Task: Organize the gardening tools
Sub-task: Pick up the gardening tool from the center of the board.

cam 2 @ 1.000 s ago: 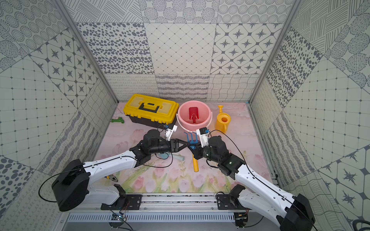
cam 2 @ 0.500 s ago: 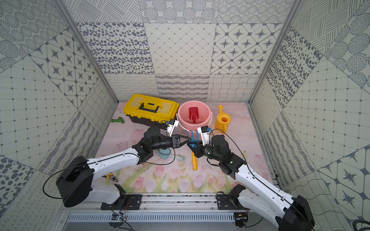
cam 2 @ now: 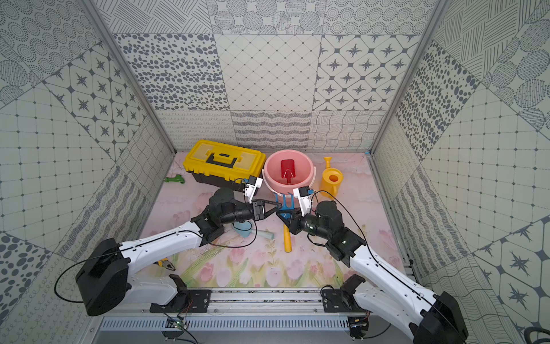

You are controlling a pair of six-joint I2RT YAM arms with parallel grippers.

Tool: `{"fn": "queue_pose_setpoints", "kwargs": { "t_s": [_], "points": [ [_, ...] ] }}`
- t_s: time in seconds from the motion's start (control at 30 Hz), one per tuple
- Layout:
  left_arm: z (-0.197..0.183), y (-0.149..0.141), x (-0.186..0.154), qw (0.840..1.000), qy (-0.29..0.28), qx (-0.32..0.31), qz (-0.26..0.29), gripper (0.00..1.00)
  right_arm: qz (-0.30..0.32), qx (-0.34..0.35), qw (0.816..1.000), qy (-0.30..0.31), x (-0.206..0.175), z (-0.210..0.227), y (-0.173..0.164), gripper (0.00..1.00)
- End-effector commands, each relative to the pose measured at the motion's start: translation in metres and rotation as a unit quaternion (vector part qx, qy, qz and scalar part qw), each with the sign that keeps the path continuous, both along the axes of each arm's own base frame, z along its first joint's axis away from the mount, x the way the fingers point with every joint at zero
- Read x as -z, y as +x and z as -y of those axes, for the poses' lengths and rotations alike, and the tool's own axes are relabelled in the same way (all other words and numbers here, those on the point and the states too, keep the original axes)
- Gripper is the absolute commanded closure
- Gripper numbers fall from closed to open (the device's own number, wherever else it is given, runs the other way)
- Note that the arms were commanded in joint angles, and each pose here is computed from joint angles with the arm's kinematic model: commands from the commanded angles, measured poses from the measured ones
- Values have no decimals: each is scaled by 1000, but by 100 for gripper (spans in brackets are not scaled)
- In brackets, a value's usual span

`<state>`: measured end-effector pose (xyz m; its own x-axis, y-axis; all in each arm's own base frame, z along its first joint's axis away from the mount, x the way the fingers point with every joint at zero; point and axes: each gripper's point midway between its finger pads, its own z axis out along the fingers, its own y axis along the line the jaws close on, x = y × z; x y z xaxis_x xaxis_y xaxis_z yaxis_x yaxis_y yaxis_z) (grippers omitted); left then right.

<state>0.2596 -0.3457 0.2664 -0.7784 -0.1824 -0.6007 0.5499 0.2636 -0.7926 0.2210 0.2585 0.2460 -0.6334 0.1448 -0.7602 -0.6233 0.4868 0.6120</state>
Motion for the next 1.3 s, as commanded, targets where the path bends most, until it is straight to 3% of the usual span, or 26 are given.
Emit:
{"fn": "queue_pose_setpoints", "kwargs": {
  "t_s": [0.0,0.1,0.17,0.37,0.7,0.73,0.8,0.87,0.93,1.0,1.27],
  "points": [
    [3,-7,-35,997,-41,29,54,59,-15,-29,999,-16,18,-7,-9,100],
    [2,-7,-38,997,-43,29,55,40,-16,-30,999,-17,19,-7,-9,100],
    [0,-7,-39,997,-45,28,57,40,-16,-31,999,-17,20,-7,-9,100],
    [-2,-6,-37,997,-42,23,53,67,-15,-27,999,-16,18,-6,-8,100],
    [-2,-7,-39,997,-49,28,48,97,-20,-22,1000,-8,18,-3,-5,99],
    [-3,-6,-39,997,-50,27,47,99,-20,-22,1000,-8,18,-3,-5,94],
    [-3,-7,-41,997,-51,28,46,100,-20,-21,1000,-9,18,-2,-5,73],
    [-3,-6,-43,997,-53,27,46,100,-22,-13,1000,-15,20,0,-3,40],
    [-5,-4,-44,997,-52,21,46,100,-21,2,1000,-24,22,5,0,28],
    [-7,-1,-46,998,-48,13,47,100,-20,22,999,-36,24,11,3,19],
    [-8,8,-53,998,-41,1,54,100,-18,57,997,-50,28,26,7,13]
  ]
}}
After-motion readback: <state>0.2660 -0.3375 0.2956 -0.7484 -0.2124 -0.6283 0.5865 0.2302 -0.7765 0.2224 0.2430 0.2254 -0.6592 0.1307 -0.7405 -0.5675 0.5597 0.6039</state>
